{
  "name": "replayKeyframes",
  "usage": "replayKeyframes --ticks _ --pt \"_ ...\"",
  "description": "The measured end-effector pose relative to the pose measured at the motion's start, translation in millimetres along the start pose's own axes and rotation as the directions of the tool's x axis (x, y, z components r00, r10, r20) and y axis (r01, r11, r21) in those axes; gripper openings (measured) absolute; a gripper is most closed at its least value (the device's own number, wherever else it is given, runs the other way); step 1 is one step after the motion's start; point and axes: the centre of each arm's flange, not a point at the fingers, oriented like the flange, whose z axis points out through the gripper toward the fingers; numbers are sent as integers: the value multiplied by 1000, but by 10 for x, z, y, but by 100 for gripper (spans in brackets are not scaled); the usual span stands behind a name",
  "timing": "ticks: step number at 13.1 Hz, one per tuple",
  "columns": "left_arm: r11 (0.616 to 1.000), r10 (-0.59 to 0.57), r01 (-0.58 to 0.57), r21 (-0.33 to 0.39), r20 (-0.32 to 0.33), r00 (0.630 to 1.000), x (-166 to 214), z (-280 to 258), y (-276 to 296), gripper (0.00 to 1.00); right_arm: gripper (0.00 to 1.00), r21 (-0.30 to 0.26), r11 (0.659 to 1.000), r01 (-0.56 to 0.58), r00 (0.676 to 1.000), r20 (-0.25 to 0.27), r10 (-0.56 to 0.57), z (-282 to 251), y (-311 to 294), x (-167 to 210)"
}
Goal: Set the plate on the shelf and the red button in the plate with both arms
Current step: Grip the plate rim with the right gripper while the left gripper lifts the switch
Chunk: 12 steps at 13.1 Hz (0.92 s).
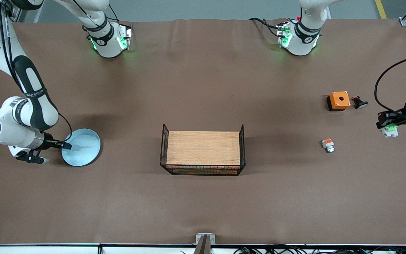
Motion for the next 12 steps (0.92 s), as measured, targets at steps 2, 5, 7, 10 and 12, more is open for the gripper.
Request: replayKeyframes --ticks 2,5,7,10,12 --pt "1000 27 -27 9 10 1000 -133 -233 183 41 45 0 1000 0 1000 0 0 -3 0 -1" --pt "998 56 -56 24 28 998 -318 -453 382 41 27 0 1000 3 1000 1 -3 1 -1 -6" --pt "996 77 -78 33 27 997 -409 -565 526 41 17 0 1000 22 1000 2 -22 3 -1 -7" --pt "994 103 -104 29 26 994 -476 -635 700 41 4 2 999 42 999 -2 -42 -88 -15 -12" --pt "995 104 -104 -1 21 994 -495 -663 746 41 3 17 1000 26 1000 -6 -26 -91 -13 -11"
